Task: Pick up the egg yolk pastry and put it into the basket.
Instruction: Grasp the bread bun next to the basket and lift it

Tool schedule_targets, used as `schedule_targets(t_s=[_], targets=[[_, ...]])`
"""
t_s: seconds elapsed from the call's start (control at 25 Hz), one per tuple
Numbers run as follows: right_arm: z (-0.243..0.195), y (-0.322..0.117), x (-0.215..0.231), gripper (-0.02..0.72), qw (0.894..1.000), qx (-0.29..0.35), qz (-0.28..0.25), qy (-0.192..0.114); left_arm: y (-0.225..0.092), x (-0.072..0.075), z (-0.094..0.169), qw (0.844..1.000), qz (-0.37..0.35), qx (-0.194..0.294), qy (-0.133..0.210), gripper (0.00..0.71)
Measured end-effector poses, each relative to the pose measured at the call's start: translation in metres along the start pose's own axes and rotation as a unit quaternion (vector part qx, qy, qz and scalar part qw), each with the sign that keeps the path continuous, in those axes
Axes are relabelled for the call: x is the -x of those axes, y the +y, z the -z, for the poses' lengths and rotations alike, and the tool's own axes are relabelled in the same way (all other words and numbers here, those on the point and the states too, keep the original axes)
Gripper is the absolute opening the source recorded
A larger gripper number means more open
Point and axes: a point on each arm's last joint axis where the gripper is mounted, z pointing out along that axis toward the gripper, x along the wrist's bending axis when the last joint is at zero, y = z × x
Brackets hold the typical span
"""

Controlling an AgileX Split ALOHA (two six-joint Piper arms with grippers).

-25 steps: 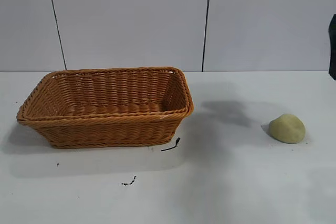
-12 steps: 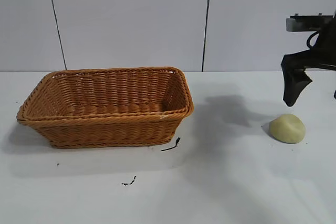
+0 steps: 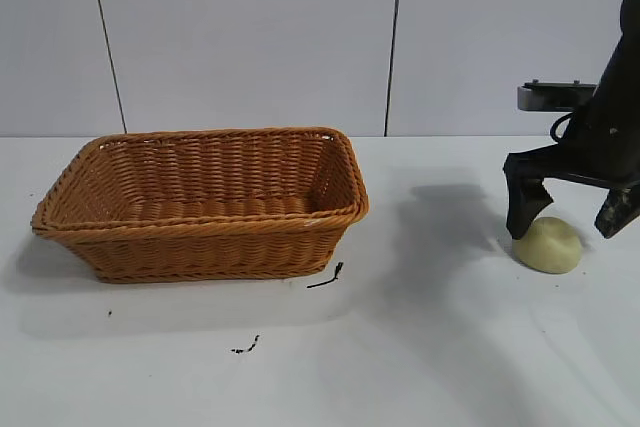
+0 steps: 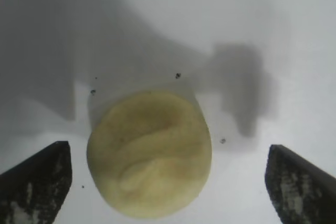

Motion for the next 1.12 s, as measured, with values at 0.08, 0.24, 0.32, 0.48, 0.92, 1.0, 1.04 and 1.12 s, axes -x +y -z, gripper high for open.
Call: schedule_targets(t_s=[0.08, 0.24, 0.32, 0.48, 0.92, 1.0, 1.04, 1.12], targets=[[-0.003, -0.001, 0.0, 0.694, 1.0, -0.002, 0.008, 0.002, 0.0, 0.0, 0.0, 1.0, 0.0, 0.0, 0.0, 0.696], [-0.006, -0.001, -0.002, 0.694, 1.0, -0.005, 0.008, 0.012, 0.0, 0.0, 0.0, 1.0, 0.0, 0.0, 0.0, 0.696], [-0.006, -0.001, -0.002, 0.694, 1.0, -0.005, 0.008, 0.013, 0.0, 0.0, 0.0, 1.0, 0.0, 0.0, 0.0, 0.696], [-0.006, -0.002, -0.004, 0.694, 1.0, -0.008, 0.01, 0.015, 0.0, 0.0, 0.0, 1.0, 0.0, 0.0, 0.0, 0.696], [-0.009, -0.001, -0.025, 0.694, 0.999, -0.001, 0.048, 0.0, 0.0, 0.0, 0.0, 1.0, 0.0, 0.0, 0.0, 0.696], [-0.014, -0.002, -0.022, 0.694, 0.999, -0.007, 0.048, -0.012, 0.0, 0.0, 0.0, 1.0, 0.0, 0.0, 0.0, 0.696], [-0.016, -0.003, -0.022, 0.694, 0.999, -0.01, 0.046, -0.014, 0.0, 0.0, 0.0, 1.0, 0.0, 0.0, 0.0, 0.696], [-0.02, -0.004, -0.022, 0.694, 0.999, -0.016, 0.046, -0.016, 0.0, 0.0, 0.0, 1.0, 0.0, 0.0, 0.0, 0.696]])
